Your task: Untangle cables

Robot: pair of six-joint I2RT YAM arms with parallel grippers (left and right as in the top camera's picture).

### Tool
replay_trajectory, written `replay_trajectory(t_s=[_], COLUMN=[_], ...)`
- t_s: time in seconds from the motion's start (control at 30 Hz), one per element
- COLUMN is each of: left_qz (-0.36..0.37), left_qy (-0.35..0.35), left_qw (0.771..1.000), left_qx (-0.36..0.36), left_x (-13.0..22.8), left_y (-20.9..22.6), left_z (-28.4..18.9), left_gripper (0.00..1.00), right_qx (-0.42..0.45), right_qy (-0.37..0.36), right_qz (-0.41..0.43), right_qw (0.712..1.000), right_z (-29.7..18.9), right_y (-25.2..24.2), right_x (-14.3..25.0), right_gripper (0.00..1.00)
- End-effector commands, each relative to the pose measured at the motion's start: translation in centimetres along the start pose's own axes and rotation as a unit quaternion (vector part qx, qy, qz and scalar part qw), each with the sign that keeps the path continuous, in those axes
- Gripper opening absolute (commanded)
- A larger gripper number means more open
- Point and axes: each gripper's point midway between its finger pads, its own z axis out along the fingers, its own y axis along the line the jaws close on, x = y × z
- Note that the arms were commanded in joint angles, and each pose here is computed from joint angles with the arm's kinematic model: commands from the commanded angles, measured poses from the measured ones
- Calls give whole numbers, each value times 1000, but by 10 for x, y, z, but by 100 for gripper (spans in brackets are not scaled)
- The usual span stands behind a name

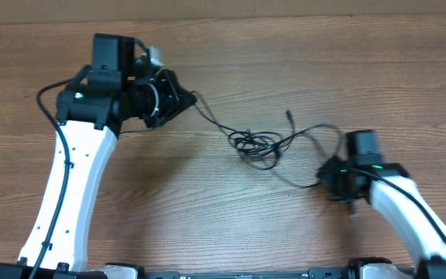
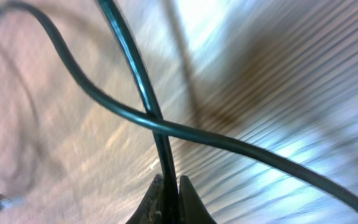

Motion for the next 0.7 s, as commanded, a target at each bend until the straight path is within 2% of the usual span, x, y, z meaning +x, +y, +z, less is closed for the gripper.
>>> replay_trajectory(t_s=[0.0, 0.13, 0.27, 0.43, 0.57, 0.67], left_qz=[142, 209, 196, 56, -72, -167], left_qy=[-9, -25, -79, -176, -206, -209], left_qw=[990, 976, 957, 921, 911, 906], left_qx=[7, -64, -197, -342, -350, -326], left_x=[5, 5, -17, -40, -36, -27], left_y=[-19, -4, 37, 92, 111, 114], left_z=[-1, 5, -8, -48, -60, -55], left_gripper=[4, 4, 4, 4, 4, 4], right_qx=[-7, -45, -55, -69, -76, -143], right_qy=[-58, -104, -157, -205, -204, -150], right_qz=[-74, -120, -120, -82, -34, -35], right_qw=[996, 986, 979, 973, 975, 978], right_z=[-28, -66, -105, -144, -149, -147], right_y=[-9, 0, 5, 6, -1, 20], right_x=[-28, -45, -64, -79, -78, -58], right_gripper=[4, 4, 4, 4, 4, 4])
